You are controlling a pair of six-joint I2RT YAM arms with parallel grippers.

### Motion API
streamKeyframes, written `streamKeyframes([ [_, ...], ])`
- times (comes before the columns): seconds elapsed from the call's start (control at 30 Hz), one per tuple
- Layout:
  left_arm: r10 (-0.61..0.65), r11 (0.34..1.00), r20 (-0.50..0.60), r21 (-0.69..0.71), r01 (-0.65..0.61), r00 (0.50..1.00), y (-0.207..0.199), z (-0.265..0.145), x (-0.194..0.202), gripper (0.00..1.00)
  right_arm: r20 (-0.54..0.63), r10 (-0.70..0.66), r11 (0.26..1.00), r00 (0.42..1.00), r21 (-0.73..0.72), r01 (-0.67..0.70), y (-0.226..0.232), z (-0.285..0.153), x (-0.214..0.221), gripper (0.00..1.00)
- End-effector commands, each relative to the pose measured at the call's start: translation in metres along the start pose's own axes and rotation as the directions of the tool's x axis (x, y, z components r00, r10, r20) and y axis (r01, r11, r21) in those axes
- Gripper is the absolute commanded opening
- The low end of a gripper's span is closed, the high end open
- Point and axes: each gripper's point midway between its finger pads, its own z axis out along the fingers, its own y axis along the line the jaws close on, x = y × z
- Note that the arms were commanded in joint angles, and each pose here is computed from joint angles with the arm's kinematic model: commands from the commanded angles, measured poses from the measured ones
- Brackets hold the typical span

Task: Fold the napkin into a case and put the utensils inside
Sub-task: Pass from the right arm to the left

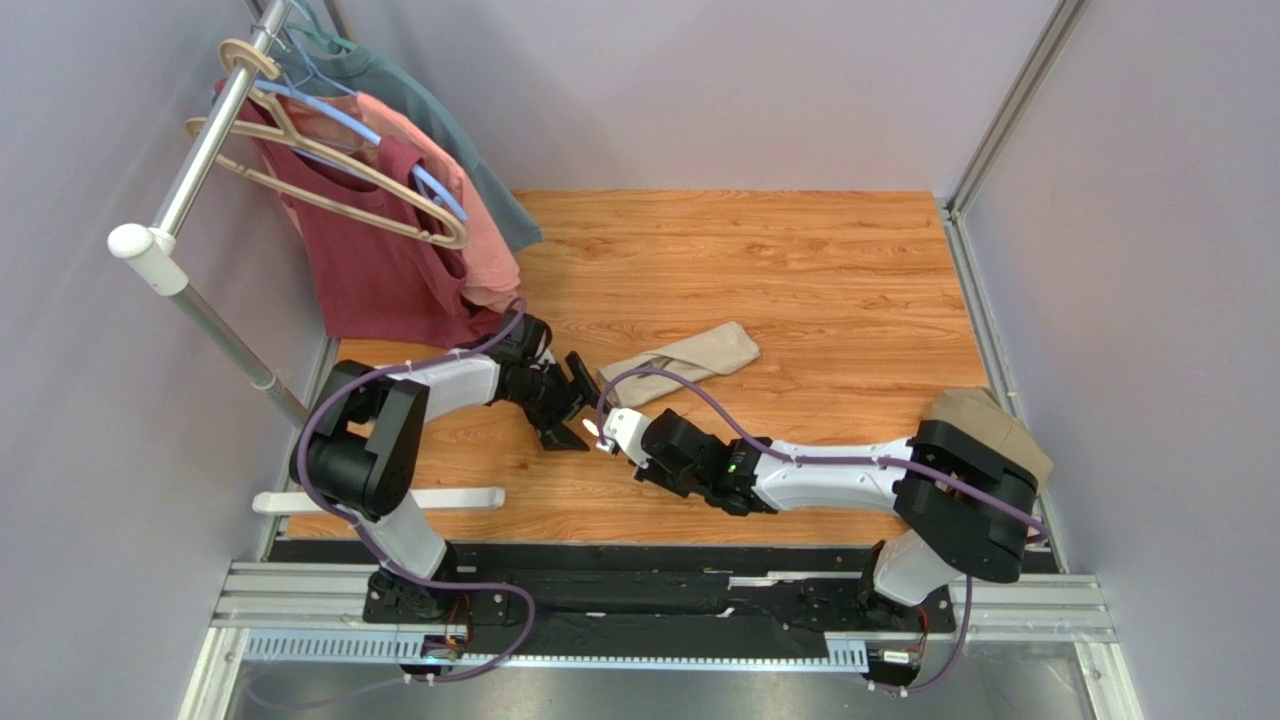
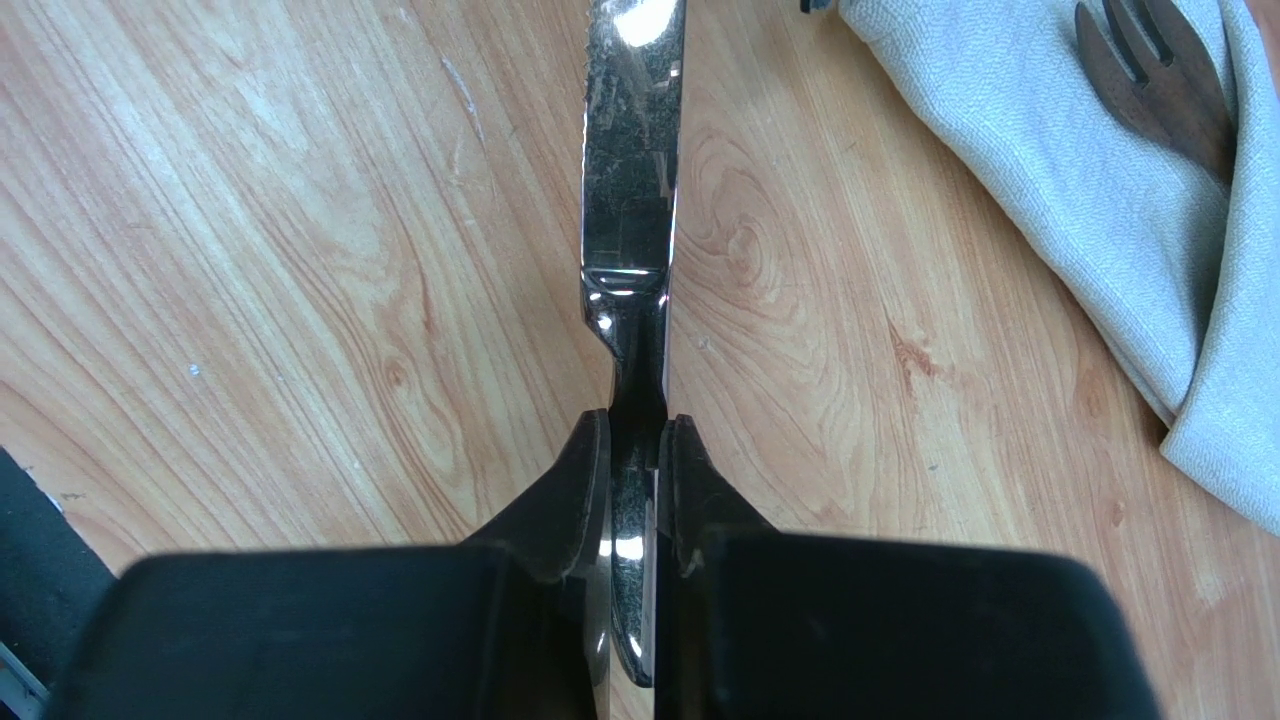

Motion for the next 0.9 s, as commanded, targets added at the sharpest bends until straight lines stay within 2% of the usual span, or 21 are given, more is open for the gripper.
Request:
streamKeyframes([
  [0.0, 0.1, 0.992, 0.069, 0.073, -0.105, 0.993, -0.014, -0.005, -0.006, 0.8, 0.108, 0.004, 1.0, 0.994, 0.002, -0.004, -0.002, -0.003, -0.033, 0.0],
  [0.13, 0.114, 0.992, 0.064, 0.045, -0.117, 0.991, -0.012, -0.004, -0.005, 0.65, 0.144, 0.026, 1.0, 0.989, 0.01, -0.027, -0.004, -0.002, -0.044, 0.0],
  [0.33, 0.14, 0.989, 0.068, 0.031, -0.142, 0.988, -0.011, 0.003, -0.002, 0.54, 0.148, 0.022, 1.0, 0.989, -0.006, -0.022, -0.002, -0.002, -0.045, 0.0],
  [0.43, 0.153, 0.986, 0.084, 0.051, -0.157, 0.985, -0.013, 0.001, -0.001, 0.32, 0.142, 0.017, 0.999, 0.99, -0.036, -0.012, 0.004, 0.0, -0.045, 0.0],
  [0.5, 0.162, 0.984, 0.089, 0.064, -0.168, 0.983, -0.014, 0.0, 0.001, 0.25, 0.139, 0.022, 0.998, 0.99, -0.053, -0.015, 0.008, 0.003, -0.043, 0.0],
  [0.63, 0.167, 0.982, 0.103, 0.076, -0.175, 0.981, -0.015, -0.002, 0.002, 0.03, 0.139, 0.032, 0.998, 0.99, -0.055, -0.025, 0.009, 0.006, -0.043, 0.0],
  [0.73, 0.188, 0.979, 0.086, 0.058, -0.194, 0.978, -0.012, 0.0, 0.006, 0.0, 0.128, 0.071, 0.996, 0.989, -0.062, -0.063, 0.007, 0.005, -0.045, 0.0],
  [0.77, 0.205, 0.976, 0.081, 0.053, -0.209, 0.975, -0.012, 0.0, 0.008, 0.0, 0.126, 0.096, 0.994, 0.987, -0.067, -0.088, 0.006, 0.005, -0.047, 0.05],
  [0.8, 0.212, 0.976, 0.088, 0.033, -0.216, 0.973, -0.01, 0.0, 0.007, 0.0, 0.101, 0.116, 0.99, 0.988, -0.086, -0.107, 0.006, 0.005, -0.042, 0.28],
  [0.87, 0.232, 0.972, 0.09, 0.013, -0.234, 0.969, -0.007, 0.0, 0.012, 0.0, 0.089, 0.183, 0.981, 0.979, -0.075, -0.177, 0.003, 0.0, -0.043, 0.48],
])
